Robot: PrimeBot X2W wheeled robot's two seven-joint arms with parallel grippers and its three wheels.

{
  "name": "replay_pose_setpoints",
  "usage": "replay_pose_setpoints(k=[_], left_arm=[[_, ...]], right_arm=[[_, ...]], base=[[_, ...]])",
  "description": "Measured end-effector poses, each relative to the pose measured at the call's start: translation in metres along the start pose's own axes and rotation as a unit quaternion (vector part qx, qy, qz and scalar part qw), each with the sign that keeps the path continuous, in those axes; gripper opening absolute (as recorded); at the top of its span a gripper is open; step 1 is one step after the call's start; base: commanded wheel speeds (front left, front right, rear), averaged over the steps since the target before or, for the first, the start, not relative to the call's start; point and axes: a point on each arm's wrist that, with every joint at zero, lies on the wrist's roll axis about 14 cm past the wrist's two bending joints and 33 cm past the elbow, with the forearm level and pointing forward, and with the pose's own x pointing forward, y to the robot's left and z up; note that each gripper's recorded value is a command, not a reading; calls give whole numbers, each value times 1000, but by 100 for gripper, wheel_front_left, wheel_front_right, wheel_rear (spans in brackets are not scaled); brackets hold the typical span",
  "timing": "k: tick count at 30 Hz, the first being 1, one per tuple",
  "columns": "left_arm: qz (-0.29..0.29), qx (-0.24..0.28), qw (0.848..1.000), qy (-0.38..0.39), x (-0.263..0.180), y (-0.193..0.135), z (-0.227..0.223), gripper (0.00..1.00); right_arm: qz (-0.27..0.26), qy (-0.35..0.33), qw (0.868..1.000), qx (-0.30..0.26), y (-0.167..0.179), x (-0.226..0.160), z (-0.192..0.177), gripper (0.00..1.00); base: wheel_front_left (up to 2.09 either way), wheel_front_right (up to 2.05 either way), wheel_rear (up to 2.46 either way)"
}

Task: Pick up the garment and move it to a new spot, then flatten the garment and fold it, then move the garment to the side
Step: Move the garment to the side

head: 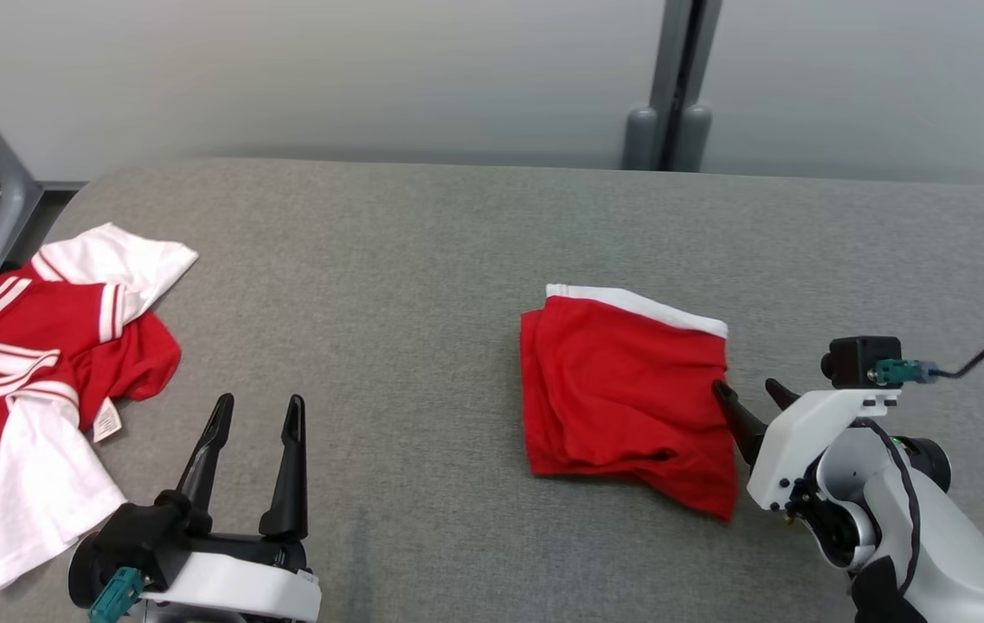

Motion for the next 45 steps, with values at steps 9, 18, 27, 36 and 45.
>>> replay_pose_setpoints(k=[9, 18, 27, 36, 45], left_arm=[[24, -2, 1000, 5, -4, 14, -2, 100], [37, -1, 999, 6, -7, 22, -2, 100], [13, -2, 1000, -1, -2, 9, 1, 100], [-75, -14, 997, 8, 14, -47, -7, 100], [-180, -27, 983, 17, 33, -119, -17, 100]], right_arm=[[-11, 131, 990, 42, -3, 20, -45, 100], [16, 124, 991, 52, 19, 29, -44, 0], [0, 52, 997, 52, 5, 19, -20, 0], [-51, -7, 998, 42, -42, -14, 1, 0], [-114, -43, 990, 70, -91, -61, 4, 0]], base=[[0, 0, 0], [0, 0, 0], [0, 0, 0], [0, 0, 0], [0, 0, 0]])
